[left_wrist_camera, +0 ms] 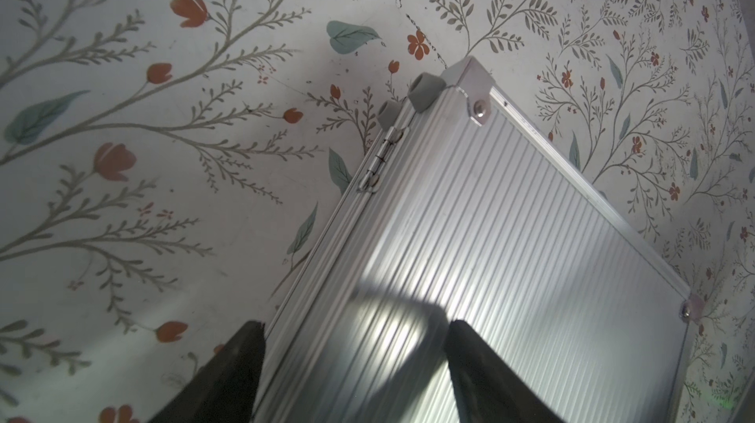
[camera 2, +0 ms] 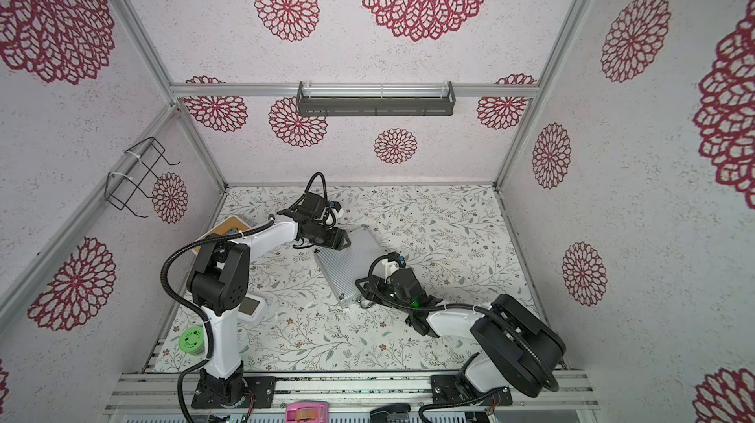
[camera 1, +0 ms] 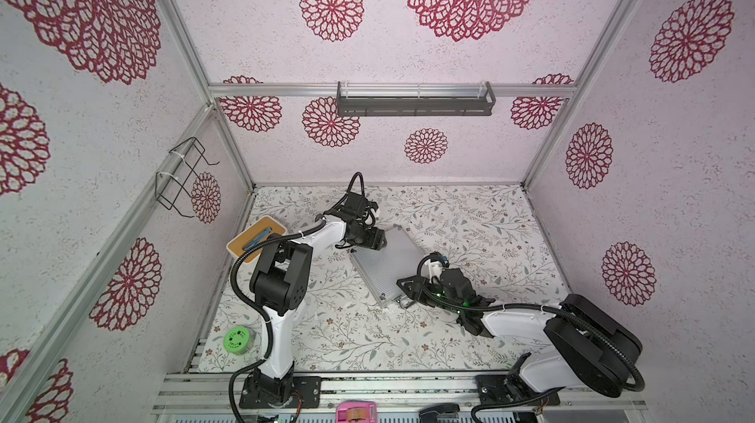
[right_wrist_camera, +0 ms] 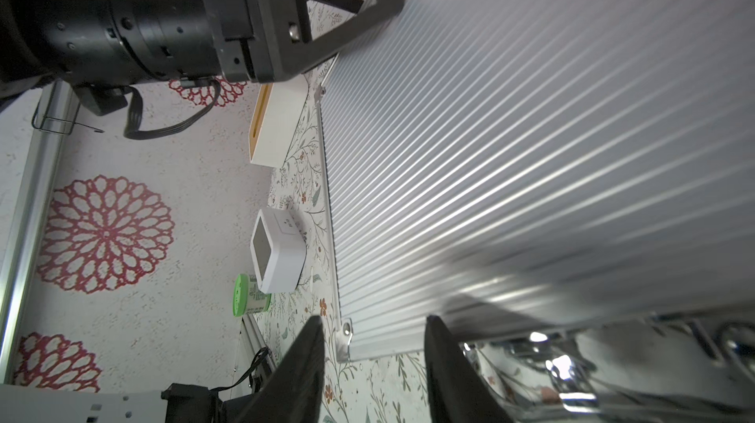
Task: Close the poker set cases
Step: Fasten the fastener on the poker set case.
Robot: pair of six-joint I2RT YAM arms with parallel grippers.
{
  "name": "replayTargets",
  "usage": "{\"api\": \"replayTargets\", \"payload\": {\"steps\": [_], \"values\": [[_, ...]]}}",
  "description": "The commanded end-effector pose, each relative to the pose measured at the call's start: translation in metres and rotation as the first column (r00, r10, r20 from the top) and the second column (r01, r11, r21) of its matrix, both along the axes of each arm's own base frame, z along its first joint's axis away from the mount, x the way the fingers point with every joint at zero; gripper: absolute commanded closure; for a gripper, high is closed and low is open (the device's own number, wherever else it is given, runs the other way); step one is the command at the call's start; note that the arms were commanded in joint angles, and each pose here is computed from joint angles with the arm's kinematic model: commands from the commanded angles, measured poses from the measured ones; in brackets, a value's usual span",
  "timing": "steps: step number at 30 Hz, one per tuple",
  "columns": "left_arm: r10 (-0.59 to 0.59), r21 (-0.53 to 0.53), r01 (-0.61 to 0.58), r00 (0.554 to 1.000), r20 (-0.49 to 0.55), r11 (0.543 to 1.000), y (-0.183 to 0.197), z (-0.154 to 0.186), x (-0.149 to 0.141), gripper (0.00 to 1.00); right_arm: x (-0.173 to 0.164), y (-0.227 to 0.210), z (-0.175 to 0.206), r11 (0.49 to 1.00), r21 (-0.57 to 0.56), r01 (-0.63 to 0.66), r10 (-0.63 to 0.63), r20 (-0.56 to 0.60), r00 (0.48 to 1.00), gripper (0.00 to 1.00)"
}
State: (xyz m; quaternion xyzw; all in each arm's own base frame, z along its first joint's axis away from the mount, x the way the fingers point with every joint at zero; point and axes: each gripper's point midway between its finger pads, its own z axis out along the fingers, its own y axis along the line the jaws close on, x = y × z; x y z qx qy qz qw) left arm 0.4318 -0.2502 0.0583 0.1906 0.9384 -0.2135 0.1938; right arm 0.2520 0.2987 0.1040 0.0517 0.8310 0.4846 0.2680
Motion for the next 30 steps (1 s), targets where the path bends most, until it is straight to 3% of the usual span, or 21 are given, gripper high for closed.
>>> {"api": "replayTargets", "payload": {"steps": [1,9,17,30], "values": [[-0.023,0.070,0.029,0.996,-0.090,0.997,0.005,-0.019,-0.027,0.26,0.008,0.004,0.011,1.000,-0.006,-0.008,0.008,0.050,0.999,0.58],[-0.021,0.084,0.028,0.996,-0.085,0.996,0.007,-0.020,-0.026,0.26,0.002,-0.011,0.026,0.994,-0.107,-0.005,0.014,0.079,0.997,0.57],[-0.015,0.098,0.023,0.997,-0.082,0.995,0.009,-0.022,-0.024,0.26,-0.016,-0.044,0.013,0.972,-0.232,0.027,-0.023,0.019,1.000,0.59],[-0.012,0.107,0.021,0.996,-0.087,0.994,0.010,-0.024,-0.024,0.26,-0.022,-0.054,-0.024,0.965,-0.254,0.061,-0.078,-0.056,0.995,0.82]]}}
